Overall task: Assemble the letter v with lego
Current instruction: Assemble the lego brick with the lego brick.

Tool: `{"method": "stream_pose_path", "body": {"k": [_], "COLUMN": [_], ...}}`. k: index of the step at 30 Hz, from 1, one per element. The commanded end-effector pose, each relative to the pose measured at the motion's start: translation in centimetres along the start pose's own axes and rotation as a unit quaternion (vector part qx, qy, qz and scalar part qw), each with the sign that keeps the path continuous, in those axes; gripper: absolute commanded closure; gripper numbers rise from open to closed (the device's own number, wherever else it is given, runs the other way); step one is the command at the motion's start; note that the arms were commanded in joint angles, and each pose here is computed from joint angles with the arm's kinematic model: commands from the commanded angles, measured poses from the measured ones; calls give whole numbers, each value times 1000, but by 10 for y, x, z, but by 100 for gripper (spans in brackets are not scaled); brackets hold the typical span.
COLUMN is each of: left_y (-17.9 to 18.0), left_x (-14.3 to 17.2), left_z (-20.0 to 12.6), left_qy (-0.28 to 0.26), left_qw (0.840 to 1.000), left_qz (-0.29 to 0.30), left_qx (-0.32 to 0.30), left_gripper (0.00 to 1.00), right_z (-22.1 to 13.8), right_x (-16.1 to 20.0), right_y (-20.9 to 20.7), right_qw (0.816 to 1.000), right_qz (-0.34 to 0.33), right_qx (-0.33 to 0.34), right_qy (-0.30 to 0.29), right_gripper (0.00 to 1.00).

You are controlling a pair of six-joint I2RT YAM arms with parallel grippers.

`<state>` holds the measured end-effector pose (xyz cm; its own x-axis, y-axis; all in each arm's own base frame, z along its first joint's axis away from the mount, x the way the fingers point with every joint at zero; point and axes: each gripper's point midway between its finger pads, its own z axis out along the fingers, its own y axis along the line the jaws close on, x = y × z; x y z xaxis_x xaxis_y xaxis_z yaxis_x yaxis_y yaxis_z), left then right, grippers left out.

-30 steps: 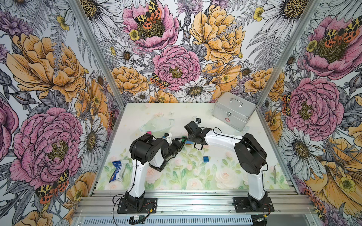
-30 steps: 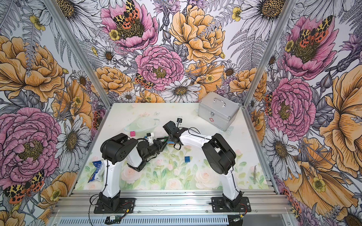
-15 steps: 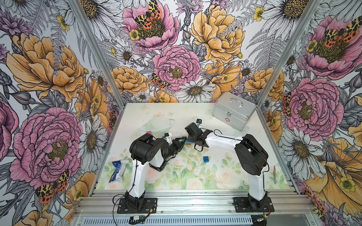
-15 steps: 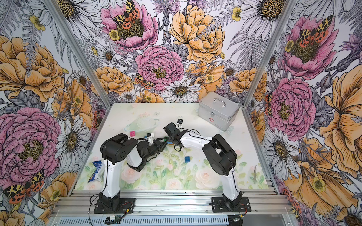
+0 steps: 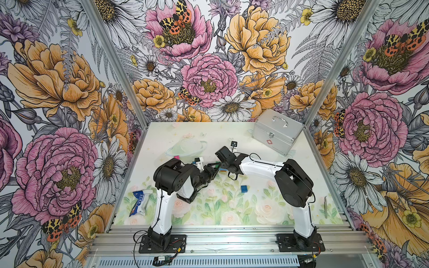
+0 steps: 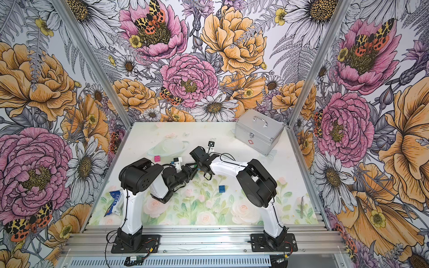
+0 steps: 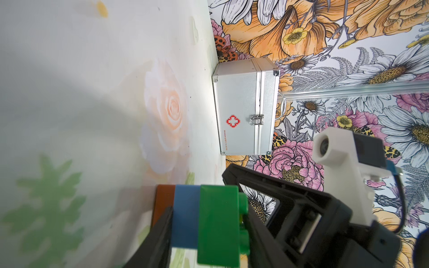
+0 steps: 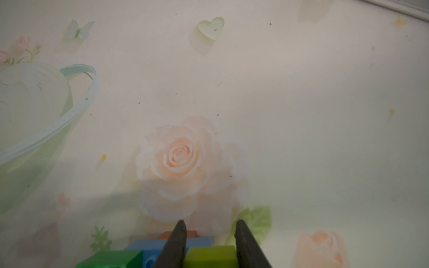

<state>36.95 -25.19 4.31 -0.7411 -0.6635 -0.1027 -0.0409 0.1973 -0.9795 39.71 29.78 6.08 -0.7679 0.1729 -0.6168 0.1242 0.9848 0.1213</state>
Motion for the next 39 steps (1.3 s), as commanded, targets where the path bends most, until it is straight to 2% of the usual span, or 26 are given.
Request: {"method": "stream_pose_path", "body": {"k": [1,7,12,15,18,20,24,33,39], "left_y": [32,31,30,30,31,31,30,28,28], "left_x": [3,3,3,3,4,5,5,5,2], "left_z": [-5,-6,-6,-6,-6,-6,-7,-13,-20], "left_qy": [2,2,2,2,2,3,2,-2,-8], "left_qw": [999,999,999,999,999,999,999,999,998], "left_qz": [-10,-9,-7,-5,-7,-6,-5,-5,-5], "left_qx": [-51,-50,-49,-50,-51,-51,-50,-52,-55], "left_gripper": [73,74,74,73,73,73,70,44,35], "right_z": [23,15,3,-7,-6,-7,-10,-22,-23], "right_x": [63,52,32,22,5,2,-3,-11,-10], "right_y": [-23,-18,0,14,11,10,9,5,0], "right_qw": [994,996,997,996,996,996,996,996,995], "right_qz": [-44,-36,-21,-20,-6,-4,-10,-13,-13], "right_qx": [51,40,-3,-31,-38,-40,-38,-47,-50], "right_qy": [84,75,77,77,75,78,77,75,82], "right_gripper": [100,98,69,57,44,39,33,22,19]}}
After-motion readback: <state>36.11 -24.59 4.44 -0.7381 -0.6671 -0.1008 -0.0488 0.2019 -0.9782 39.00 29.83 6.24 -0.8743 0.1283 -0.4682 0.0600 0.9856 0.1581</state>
